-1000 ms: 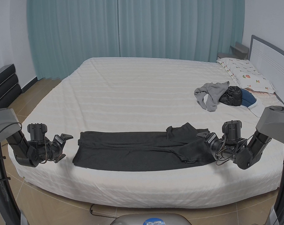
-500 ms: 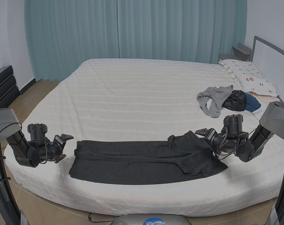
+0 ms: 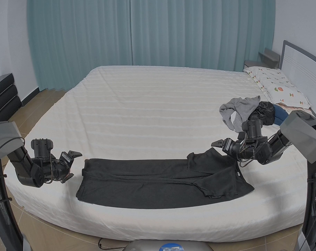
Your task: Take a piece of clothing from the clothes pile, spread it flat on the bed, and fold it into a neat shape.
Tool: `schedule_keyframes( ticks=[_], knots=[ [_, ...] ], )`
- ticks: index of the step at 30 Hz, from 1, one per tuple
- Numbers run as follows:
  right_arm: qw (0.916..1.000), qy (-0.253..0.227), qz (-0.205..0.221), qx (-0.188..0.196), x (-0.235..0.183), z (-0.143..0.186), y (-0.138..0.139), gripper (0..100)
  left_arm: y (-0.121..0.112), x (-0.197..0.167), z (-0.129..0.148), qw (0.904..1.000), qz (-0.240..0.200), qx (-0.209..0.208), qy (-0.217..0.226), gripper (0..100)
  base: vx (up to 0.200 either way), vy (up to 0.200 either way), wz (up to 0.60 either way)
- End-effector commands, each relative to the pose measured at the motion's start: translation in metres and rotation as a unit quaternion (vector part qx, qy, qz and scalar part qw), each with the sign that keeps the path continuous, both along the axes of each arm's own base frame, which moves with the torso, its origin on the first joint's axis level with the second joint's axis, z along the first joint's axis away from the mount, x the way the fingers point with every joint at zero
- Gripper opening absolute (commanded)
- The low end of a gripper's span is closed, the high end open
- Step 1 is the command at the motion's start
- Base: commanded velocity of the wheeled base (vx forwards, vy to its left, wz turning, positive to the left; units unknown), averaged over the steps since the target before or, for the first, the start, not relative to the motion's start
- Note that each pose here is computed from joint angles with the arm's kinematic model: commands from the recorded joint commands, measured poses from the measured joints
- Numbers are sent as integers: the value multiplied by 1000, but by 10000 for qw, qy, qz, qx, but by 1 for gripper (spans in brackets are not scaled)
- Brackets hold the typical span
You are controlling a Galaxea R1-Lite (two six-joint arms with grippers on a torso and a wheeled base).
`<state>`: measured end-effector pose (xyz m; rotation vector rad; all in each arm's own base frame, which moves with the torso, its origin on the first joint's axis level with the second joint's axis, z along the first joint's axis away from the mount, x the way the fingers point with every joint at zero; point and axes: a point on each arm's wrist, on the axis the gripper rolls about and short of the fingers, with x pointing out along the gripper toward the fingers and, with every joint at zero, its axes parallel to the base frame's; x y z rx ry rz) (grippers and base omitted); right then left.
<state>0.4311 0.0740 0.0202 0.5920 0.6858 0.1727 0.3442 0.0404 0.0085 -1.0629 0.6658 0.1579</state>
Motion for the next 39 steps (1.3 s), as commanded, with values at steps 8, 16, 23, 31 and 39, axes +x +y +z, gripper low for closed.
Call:
schedule_keyframes(
  ticks=[8,16,23,31,39],
  knots=[
    [9989,267,197,-340,8,-36,-3,0,0,0,-1,10000,4,-3,12,100,0,0,0],
    [9968,376,267,-654,-3,-43,-18,0,0,0,-1,10000,4,-3,12,100,0,0,0],
    [9968,363,243,-673,-7,-39,-21,0,0,0,-1,10000,4,-4,19,100,0,0,0],
    [9969,382,183,-663,-13,-30,-29,0,0,0,-1,10000,4,-3,12,100,0,0,0],
    [9973,418,73,-594,-17,-28,-36,100,0,0,-1,10000,-13,8,16,100,0,0,0]
  ],
)
